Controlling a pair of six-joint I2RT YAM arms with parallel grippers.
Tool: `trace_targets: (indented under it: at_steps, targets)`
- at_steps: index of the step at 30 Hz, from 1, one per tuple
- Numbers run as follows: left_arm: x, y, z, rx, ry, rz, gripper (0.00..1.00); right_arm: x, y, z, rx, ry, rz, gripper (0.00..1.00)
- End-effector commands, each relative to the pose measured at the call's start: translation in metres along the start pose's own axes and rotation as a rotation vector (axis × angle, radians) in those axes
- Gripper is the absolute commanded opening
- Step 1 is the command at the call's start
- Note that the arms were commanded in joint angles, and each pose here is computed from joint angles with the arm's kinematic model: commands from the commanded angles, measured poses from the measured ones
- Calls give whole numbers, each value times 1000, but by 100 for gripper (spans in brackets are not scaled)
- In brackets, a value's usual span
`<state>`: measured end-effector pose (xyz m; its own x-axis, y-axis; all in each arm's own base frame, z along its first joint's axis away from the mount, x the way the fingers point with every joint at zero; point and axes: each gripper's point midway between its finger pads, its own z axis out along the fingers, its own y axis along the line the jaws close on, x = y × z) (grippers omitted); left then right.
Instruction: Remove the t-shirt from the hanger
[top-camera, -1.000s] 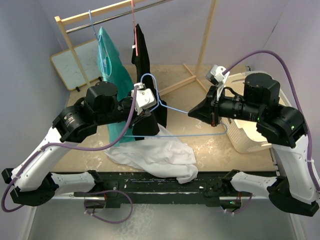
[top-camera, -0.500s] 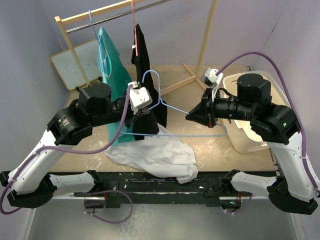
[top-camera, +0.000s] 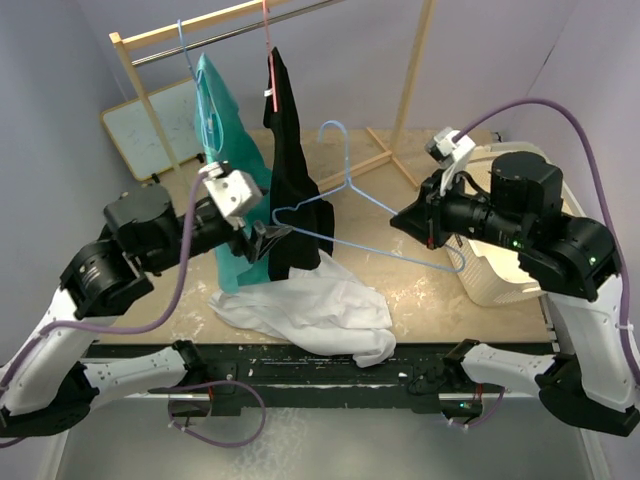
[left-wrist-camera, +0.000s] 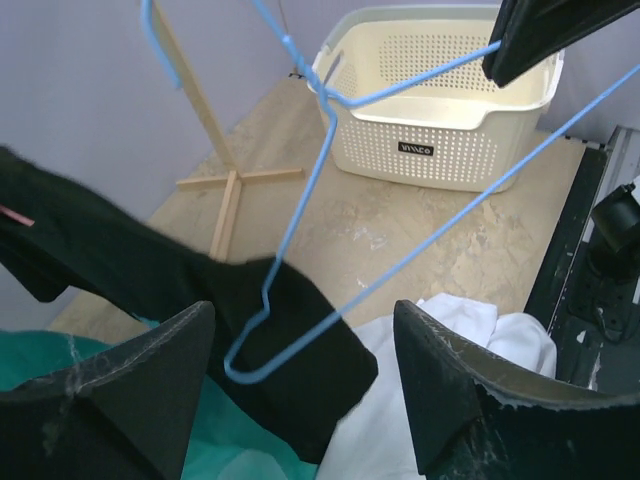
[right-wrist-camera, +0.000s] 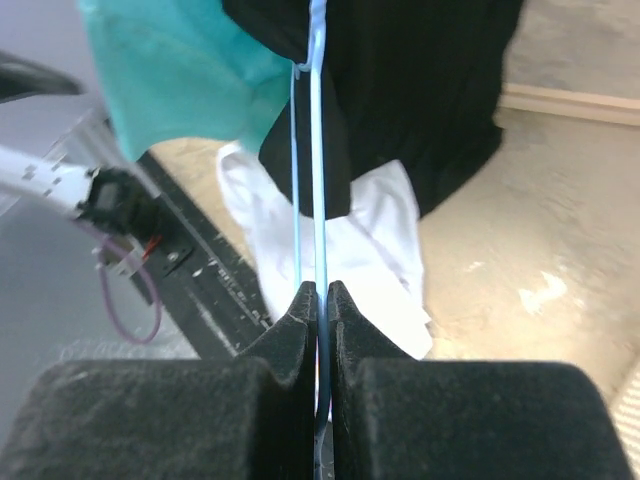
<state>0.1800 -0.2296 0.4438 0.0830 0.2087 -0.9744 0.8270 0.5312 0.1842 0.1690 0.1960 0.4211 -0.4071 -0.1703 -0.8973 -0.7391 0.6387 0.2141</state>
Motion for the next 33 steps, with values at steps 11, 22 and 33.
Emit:
trace_targets:
  at_steps: [11, 22, 33]
  targets:
    - [16, 29, -110, -316, -254, -203, 77, -85, -36, -140, 409, -482, 141, 0]
    - [78, 25, -122, -388, -213, -346, 75, -79, -23, -212, 395, -661, 222, 0]
    - [110, 8, -100, -323, -131, -404, 71, -75, -71, -164, 617, -595, 204, 0]
